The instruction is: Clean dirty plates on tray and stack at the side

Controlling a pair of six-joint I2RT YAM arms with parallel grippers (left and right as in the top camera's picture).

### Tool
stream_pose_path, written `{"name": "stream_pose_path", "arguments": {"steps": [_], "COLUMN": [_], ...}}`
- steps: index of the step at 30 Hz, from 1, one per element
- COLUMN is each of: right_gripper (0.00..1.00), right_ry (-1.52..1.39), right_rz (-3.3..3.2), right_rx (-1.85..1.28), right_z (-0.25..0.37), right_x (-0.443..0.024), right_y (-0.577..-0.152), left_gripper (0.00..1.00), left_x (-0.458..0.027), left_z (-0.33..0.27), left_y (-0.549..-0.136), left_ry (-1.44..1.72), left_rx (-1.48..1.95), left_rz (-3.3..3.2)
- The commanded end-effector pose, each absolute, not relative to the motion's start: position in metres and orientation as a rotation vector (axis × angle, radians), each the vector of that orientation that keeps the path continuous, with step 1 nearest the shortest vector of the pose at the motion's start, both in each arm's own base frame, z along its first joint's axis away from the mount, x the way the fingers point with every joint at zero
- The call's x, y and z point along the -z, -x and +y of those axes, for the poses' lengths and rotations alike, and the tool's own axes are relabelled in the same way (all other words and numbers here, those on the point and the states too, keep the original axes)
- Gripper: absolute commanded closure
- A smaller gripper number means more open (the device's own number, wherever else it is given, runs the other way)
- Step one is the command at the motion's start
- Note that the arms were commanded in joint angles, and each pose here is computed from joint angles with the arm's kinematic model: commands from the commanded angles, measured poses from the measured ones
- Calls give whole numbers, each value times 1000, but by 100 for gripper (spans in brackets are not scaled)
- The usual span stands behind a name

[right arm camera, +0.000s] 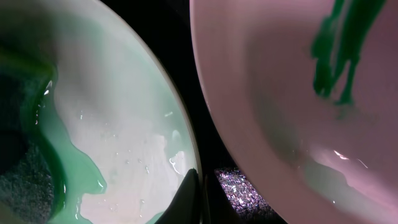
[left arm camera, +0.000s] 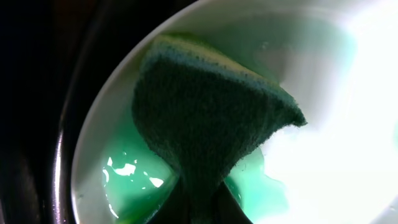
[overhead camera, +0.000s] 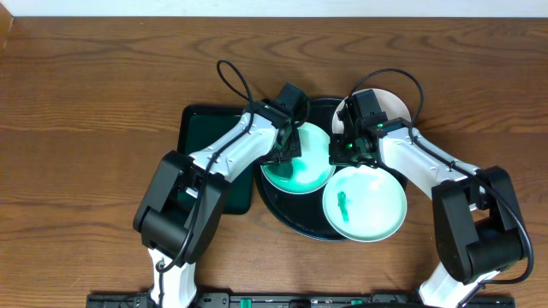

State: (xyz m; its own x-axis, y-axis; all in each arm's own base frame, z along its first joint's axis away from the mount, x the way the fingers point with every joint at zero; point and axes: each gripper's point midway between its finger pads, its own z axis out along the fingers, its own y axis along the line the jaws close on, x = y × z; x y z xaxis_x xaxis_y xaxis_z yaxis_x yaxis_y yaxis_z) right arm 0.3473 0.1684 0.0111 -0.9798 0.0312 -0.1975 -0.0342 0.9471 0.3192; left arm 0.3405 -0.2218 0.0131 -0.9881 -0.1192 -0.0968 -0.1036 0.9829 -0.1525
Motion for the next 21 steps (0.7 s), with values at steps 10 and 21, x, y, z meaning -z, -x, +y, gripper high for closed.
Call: {"name": "stream_pose_path", "arguments": {"steps": [10, 21], "right_gripper": [99, 99], "right_ry": [22, 22], "right_rz": [2905, 2905], "right_rx": [-481, -481], "right_z": [171, 171], "right_x": [-9, -9], "right_y": [-345, -345], "left_gripper": [93, 93], "left_x": [11, -40], "left_z": [-267, -286], "left_y": [-291, -304], "left_ry": [84, -74], "left_rx": [514, 711], "left_rz": [3226, 3100]}}
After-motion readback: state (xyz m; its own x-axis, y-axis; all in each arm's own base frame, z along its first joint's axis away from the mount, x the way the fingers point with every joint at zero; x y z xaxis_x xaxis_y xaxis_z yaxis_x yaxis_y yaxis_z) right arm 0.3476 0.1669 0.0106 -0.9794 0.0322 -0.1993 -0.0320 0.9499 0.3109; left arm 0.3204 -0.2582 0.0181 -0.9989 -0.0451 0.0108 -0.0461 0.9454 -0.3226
